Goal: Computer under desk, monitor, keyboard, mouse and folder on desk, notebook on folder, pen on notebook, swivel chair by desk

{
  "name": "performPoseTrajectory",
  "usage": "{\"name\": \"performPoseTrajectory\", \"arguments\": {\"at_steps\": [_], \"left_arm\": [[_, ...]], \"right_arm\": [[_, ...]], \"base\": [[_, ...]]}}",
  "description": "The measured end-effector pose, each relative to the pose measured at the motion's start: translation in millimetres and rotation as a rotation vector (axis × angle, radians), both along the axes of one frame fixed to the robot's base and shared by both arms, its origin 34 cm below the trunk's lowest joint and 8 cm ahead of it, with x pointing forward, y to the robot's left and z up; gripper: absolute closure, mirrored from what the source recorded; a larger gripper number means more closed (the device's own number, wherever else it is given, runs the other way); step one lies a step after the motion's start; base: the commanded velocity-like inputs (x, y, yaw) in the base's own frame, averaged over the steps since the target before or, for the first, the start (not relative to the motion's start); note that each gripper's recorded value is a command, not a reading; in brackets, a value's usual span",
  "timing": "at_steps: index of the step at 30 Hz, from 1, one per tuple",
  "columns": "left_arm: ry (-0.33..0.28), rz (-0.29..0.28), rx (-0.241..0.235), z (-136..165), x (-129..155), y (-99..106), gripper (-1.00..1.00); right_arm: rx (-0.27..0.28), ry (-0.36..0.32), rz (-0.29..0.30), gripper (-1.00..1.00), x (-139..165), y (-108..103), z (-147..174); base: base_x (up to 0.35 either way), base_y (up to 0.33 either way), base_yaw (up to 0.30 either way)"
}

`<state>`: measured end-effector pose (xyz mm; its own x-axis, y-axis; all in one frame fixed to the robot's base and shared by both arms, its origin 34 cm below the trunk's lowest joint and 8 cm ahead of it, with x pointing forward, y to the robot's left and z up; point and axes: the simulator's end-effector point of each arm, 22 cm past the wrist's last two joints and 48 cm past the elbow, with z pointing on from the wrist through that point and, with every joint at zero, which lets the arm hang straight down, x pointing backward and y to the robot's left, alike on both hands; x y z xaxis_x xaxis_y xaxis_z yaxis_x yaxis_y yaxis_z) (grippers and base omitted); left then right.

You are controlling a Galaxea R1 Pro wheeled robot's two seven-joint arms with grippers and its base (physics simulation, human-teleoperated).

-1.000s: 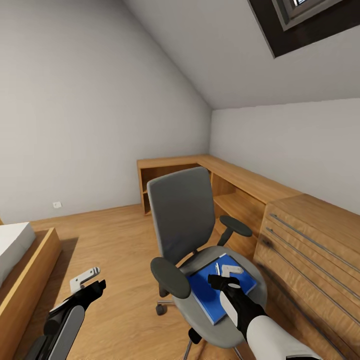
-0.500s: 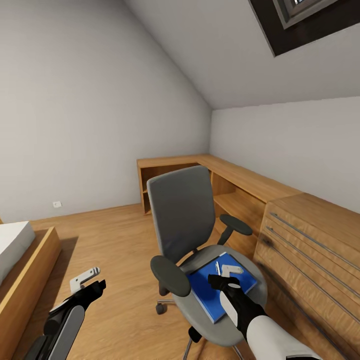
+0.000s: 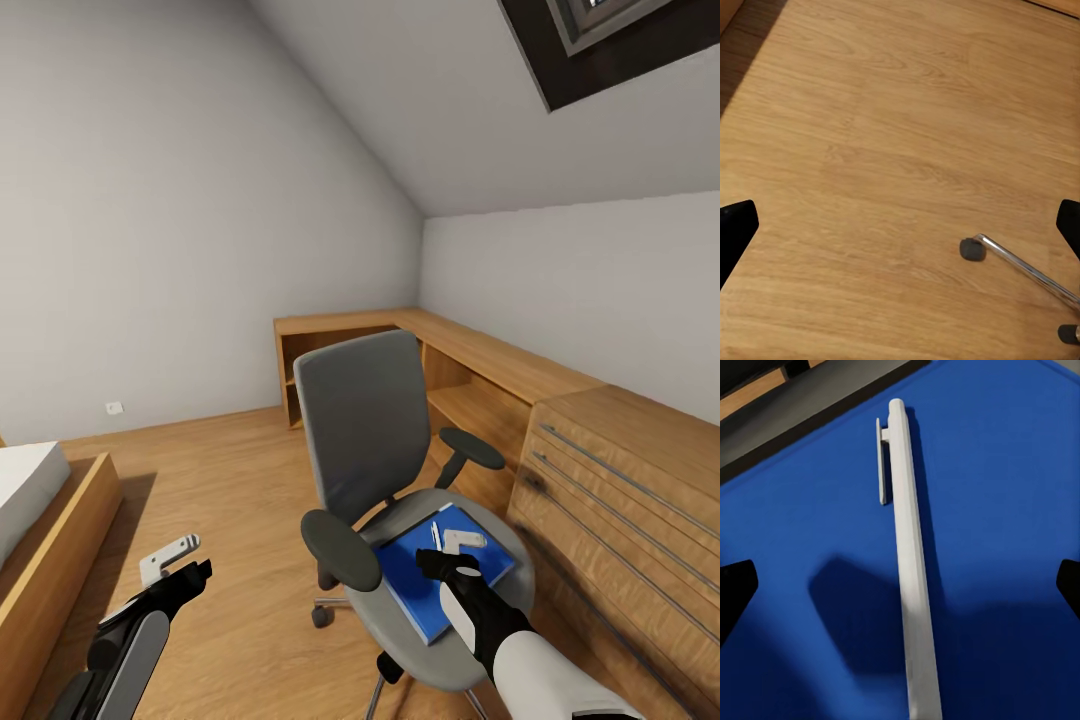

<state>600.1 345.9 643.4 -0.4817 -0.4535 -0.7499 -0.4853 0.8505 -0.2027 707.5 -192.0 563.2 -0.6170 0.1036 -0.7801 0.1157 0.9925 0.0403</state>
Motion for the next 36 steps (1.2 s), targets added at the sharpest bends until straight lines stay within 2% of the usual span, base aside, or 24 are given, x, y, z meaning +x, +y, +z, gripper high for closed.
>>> {"name": "performPoseTrajectory", "arguments": {"at_steps": [36], "left_arm": [[-0.002,-0.003,0.000,-7.5,-0.6,-0.9,-1.00]], "right_arm": [[0.000,-0.001,0.000,-1.00,-1.3,0.0,-8.0]], "base": [[0.000,0.000,0.000]]}}
